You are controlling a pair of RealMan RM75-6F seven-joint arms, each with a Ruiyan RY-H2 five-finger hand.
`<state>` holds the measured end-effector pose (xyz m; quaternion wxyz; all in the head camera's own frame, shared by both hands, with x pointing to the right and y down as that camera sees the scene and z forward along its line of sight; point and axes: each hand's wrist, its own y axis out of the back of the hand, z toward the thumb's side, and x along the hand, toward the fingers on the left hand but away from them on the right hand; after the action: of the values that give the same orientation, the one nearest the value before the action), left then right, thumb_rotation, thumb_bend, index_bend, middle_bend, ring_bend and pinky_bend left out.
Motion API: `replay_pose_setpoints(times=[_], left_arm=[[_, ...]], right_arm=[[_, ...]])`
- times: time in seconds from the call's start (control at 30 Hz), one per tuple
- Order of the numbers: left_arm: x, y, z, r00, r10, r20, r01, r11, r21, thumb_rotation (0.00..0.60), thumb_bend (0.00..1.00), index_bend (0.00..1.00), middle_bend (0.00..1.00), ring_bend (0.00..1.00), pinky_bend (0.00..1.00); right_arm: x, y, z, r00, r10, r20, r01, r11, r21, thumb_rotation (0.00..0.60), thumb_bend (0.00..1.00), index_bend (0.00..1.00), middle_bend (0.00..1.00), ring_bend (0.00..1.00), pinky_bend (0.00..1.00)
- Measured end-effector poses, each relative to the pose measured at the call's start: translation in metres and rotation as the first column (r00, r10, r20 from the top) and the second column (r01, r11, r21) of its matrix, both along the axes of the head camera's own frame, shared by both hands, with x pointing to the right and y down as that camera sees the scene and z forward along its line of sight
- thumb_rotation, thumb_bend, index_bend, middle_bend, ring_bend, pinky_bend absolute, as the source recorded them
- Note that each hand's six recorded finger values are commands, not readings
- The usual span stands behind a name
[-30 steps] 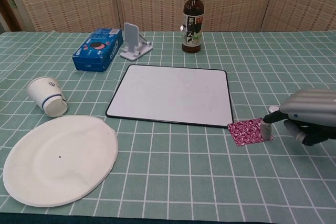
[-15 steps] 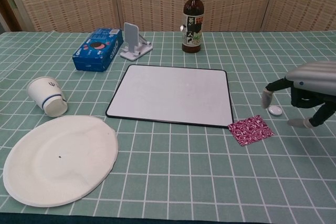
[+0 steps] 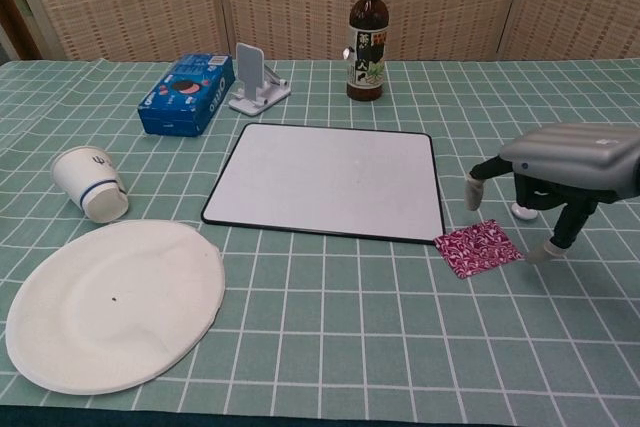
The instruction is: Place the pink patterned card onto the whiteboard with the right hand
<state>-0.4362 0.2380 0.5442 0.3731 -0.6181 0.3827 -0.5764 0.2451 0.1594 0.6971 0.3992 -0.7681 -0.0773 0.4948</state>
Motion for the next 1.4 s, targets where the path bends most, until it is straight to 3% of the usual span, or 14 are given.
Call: replay_pose_setpoints(times=[0.97, 1.4], left_arm=[[-0.005, 0.002, 0.004, 1.0, -0.012, -0.001, 0.012, 1.0, -0.009, 0.6, 0.29, 0.19, 0.11, 0.12, 0.05], [-0.006, 0.002, 0.005, 1.0, -0.012, 0.0, 0.012, 1.0, -0.011, 0.6, 0.29, 0.19, 0.11, 0.12, 0.05]], right_arm=[[-0.004, -0.001, 0.026, 0.996, -0.019, -0.082, 0.019, 1.0, -0.003, 0.6, 0.08, 0.33, 0.97, 1.0, 0.96], [-0.004, -0.002, 0.028, 0.996, -0.019, -0.09, 0.018, 1.0, -0.003, 0.6, 0.15, 0.37, 0.97, 1.0, 0.96]])
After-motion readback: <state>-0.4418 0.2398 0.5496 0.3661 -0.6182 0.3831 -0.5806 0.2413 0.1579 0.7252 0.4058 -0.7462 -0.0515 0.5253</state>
